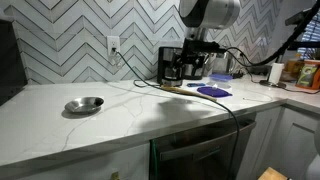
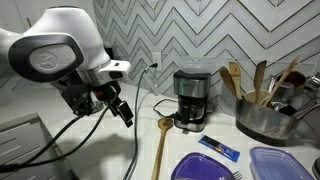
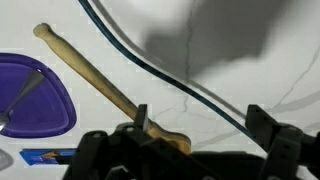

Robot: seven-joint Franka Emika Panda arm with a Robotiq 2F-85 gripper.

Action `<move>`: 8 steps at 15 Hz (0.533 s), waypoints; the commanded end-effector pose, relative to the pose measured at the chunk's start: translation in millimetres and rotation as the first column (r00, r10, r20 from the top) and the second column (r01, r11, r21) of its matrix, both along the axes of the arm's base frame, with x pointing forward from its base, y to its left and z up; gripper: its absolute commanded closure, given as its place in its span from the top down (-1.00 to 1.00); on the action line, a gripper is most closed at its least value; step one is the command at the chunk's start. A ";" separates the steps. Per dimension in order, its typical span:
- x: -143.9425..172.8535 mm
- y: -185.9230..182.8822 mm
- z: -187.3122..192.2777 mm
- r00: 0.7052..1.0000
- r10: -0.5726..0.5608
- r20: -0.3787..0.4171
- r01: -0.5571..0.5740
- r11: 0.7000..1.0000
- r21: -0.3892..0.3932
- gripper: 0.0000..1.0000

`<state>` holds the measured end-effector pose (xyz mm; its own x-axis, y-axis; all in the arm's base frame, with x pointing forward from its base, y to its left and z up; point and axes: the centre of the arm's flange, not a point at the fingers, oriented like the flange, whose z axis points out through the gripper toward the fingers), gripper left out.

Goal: Remove the coffee pot from the coffeemaker.

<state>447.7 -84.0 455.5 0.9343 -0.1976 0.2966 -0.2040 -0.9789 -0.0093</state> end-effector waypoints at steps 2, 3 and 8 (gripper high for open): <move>0.0 0.0 -1.1 1.000 0.000 -0.002 0.000 1.000 0.000 1.00; 0.1 0.0 -1.5 1.000 0.000 -0.003 0.000 1.000 0.000 1.00; 0.3 0.0 -2.1 1.000 0.000 -0.004 0.000 1.000 0.001 1.00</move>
<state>447.9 -84.0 453.4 0.9357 -0.1978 0.2923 -0.2041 -0.9789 -0.0090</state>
